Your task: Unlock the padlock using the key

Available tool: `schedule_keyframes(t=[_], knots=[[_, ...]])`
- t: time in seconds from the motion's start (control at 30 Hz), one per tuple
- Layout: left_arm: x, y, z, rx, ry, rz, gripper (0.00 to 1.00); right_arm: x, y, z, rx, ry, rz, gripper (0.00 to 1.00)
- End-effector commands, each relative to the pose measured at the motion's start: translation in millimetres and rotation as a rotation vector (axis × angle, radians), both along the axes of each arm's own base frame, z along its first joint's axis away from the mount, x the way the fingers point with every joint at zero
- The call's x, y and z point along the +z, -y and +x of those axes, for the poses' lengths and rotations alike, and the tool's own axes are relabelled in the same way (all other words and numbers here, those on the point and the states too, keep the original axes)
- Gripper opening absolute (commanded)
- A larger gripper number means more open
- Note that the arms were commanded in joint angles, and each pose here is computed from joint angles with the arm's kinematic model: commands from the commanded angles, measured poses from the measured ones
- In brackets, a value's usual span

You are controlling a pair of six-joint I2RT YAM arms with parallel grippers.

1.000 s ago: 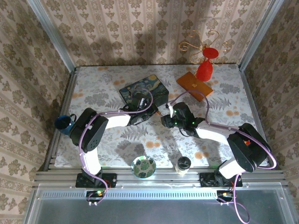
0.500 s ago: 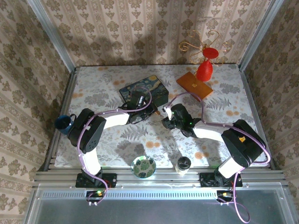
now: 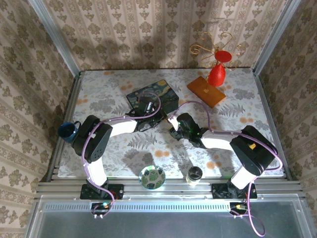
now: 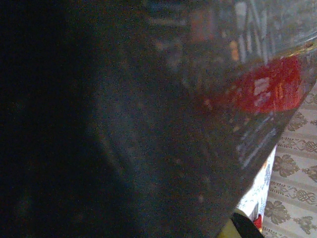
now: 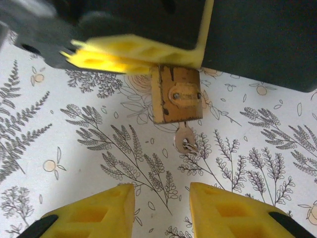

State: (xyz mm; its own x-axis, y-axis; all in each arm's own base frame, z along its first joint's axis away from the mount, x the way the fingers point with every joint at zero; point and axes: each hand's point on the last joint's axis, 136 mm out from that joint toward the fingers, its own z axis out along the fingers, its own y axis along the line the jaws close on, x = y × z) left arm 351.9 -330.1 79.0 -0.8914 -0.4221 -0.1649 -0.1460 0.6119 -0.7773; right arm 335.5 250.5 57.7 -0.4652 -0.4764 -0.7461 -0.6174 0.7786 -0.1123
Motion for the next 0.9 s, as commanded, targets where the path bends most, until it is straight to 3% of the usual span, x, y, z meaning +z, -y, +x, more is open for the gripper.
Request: schedule_keyframes(t=[0.0, 0.47, 0.6, 0.87], knots=[[31, 13, -4, -0.030, -0.029, -0.113, 0.01, 3, -1, 9, -0.013, 0.030, -0.019, 0.36], [26, 12, -5, -0.029, -0.044, -0.116, 0.01, 6, -7, 19, -0.028, 0.037, -0.011, 0.34], [27, 13, -6, -0.031, -0.044, -0.121, 0.01, 3, -9, 21, -0.024, 0.030, -0.020, 0.26], [26, 14, -7, -0.037, -0.054, -0.130, 0.00, 1, -10, 22, -0.026, 0.026, -0.018, 0.25]])
